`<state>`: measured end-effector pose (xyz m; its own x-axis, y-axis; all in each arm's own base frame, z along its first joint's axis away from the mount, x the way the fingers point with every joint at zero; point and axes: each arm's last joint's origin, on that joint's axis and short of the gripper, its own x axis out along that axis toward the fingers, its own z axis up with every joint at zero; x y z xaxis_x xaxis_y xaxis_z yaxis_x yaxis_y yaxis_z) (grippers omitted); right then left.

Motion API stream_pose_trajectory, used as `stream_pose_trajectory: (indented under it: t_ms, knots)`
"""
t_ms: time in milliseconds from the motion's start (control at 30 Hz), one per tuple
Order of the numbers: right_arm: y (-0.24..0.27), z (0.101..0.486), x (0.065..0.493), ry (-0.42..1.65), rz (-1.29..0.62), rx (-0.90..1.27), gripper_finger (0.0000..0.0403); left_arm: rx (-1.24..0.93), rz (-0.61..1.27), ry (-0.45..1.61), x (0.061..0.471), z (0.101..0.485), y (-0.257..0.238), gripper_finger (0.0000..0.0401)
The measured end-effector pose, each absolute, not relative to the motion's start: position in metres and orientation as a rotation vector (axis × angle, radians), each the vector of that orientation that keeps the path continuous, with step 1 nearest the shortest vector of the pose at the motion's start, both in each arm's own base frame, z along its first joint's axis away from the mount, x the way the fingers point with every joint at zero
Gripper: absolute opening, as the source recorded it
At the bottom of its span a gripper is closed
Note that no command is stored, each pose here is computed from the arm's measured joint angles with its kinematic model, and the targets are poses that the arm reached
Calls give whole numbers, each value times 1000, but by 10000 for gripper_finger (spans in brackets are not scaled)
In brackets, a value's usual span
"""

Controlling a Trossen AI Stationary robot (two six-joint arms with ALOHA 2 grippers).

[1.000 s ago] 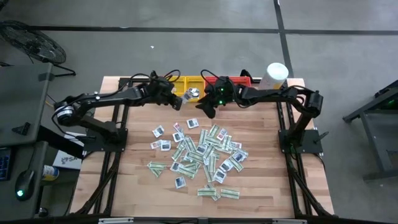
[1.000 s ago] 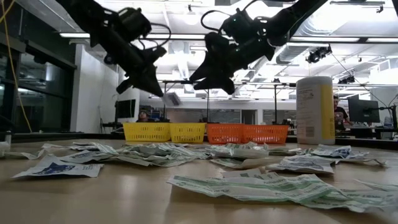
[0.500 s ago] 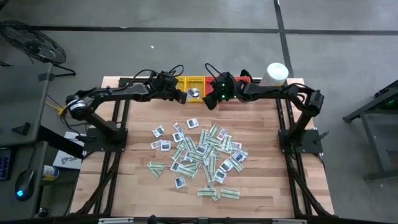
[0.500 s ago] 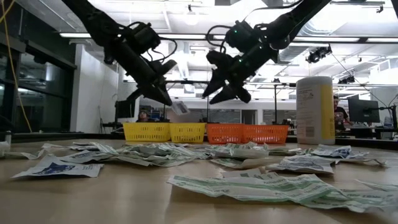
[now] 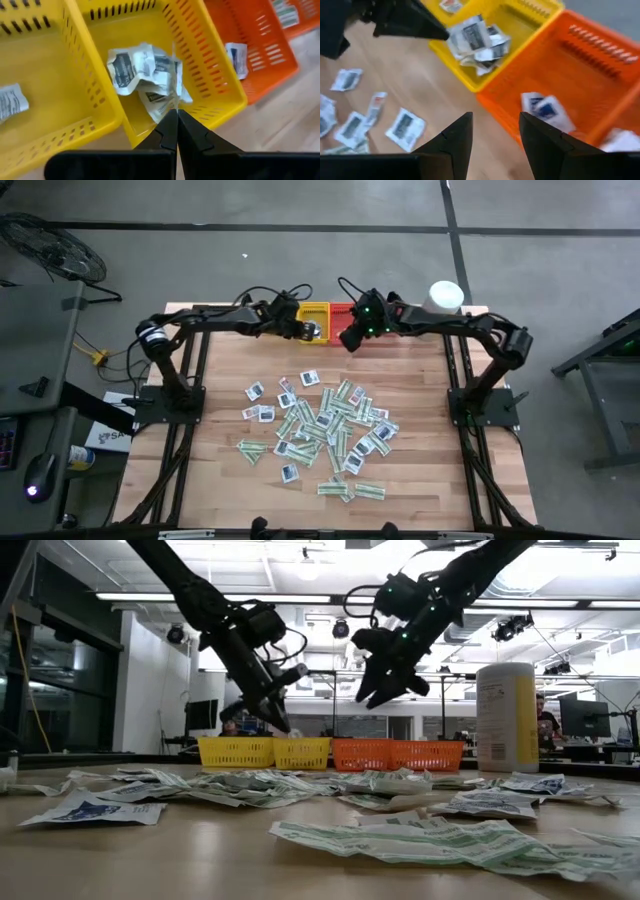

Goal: Pick & Place First Aid Supplies
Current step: Put the gray packet into the right yellow bin

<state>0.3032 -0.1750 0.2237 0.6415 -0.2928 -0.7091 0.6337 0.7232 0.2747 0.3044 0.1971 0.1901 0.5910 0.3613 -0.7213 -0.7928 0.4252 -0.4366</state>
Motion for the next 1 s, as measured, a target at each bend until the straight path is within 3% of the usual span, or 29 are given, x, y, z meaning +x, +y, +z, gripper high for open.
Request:
stream_pose_trajectory:
  t_ms: [300, 700, 867, 1000]
  knots:
    - [-170, 237, 290, 740, -561, 445, 163, -871, 802, 593, 304, 188, 197, 22]
    - [-164, 238, 294, 740, -322, 421, 161, -809, 761, 587, 302, 200, 196, 149]
    - [-160, 239, 297, 733, -276, 403, 133, -744, 734, 620, 294, 221, 188, 156]
    - [-151, 239, 302, 738, -236, 354, 80, -692, 715, 690, 285, 232, 177, 156]
